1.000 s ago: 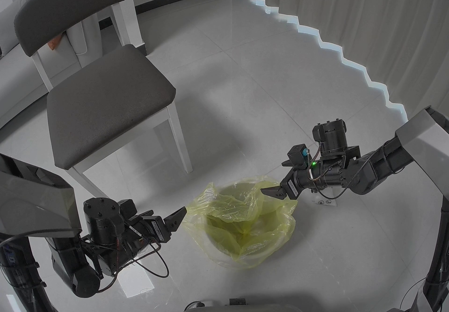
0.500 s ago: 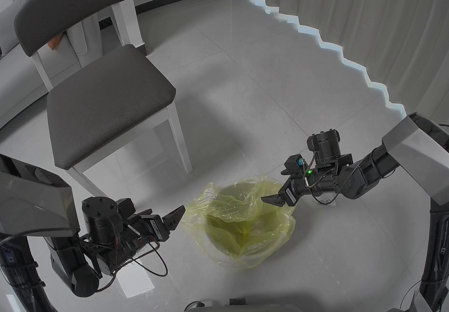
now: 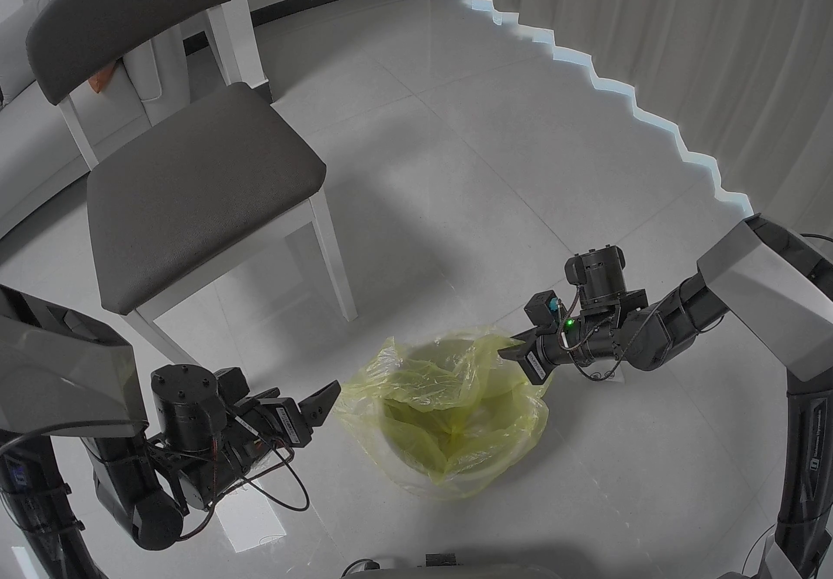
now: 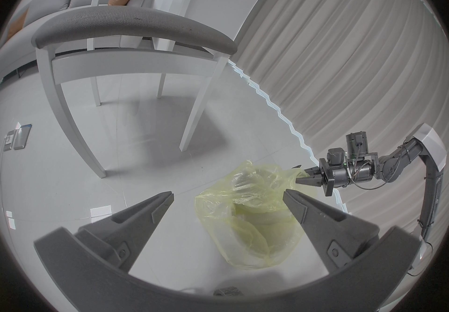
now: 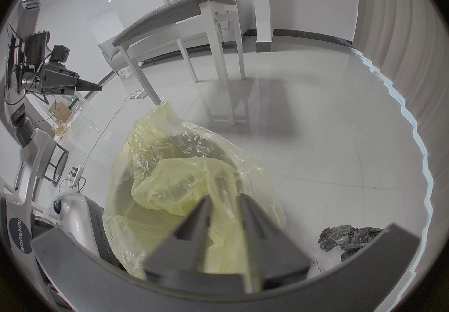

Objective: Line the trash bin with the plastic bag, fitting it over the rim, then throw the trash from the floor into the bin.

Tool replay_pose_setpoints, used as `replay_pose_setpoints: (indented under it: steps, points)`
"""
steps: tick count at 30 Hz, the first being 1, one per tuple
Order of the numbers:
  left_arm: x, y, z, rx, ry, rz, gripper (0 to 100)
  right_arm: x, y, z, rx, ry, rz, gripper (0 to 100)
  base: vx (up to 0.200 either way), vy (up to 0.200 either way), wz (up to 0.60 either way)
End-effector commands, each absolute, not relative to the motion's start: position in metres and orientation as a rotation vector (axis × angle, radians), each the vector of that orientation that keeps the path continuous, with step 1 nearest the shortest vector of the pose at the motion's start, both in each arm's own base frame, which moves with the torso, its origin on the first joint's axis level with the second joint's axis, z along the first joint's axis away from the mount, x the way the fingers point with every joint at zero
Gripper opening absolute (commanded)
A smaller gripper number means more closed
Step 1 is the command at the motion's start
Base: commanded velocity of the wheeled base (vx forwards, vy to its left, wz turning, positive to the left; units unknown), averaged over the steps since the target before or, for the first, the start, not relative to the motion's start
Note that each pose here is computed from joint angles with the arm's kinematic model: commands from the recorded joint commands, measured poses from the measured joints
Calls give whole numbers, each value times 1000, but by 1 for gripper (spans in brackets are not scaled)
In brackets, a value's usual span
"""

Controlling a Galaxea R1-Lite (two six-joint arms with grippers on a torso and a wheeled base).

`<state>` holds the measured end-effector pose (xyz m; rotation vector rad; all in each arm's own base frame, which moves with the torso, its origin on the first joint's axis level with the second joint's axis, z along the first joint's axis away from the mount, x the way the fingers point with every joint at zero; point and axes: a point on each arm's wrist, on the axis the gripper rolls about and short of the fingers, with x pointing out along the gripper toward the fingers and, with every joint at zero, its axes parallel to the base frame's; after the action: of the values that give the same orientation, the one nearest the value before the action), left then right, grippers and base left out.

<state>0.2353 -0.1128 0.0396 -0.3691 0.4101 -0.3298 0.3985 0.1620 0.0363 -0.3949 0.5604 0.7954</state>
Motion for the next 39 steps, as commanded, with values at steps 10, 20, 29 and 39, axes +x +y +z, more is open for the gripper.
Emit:
replay_pose_setpoints:
  steps: [10, 20, 29, 39]
  points:
    - [235, -113, 41, -373, 396, -328, 100, 412, 164, 68, -377, 456, 770, 0, 0, 0, 0]
    - [234, -114, 43, -372, 383, -319, 100, 431, 170, 72, -374, 462, 767, 0, 0, 0, 0]
    - [235, -112, 44, -376, 381, -311, 100, 452, 159, 49, -364, 497, 735, 0, 0, 0, 0]
    - [235, -112, 38, -378, 402, -304, 100, 454, 151, 43, -358, 544, 724, 0, 0, 0, 0]
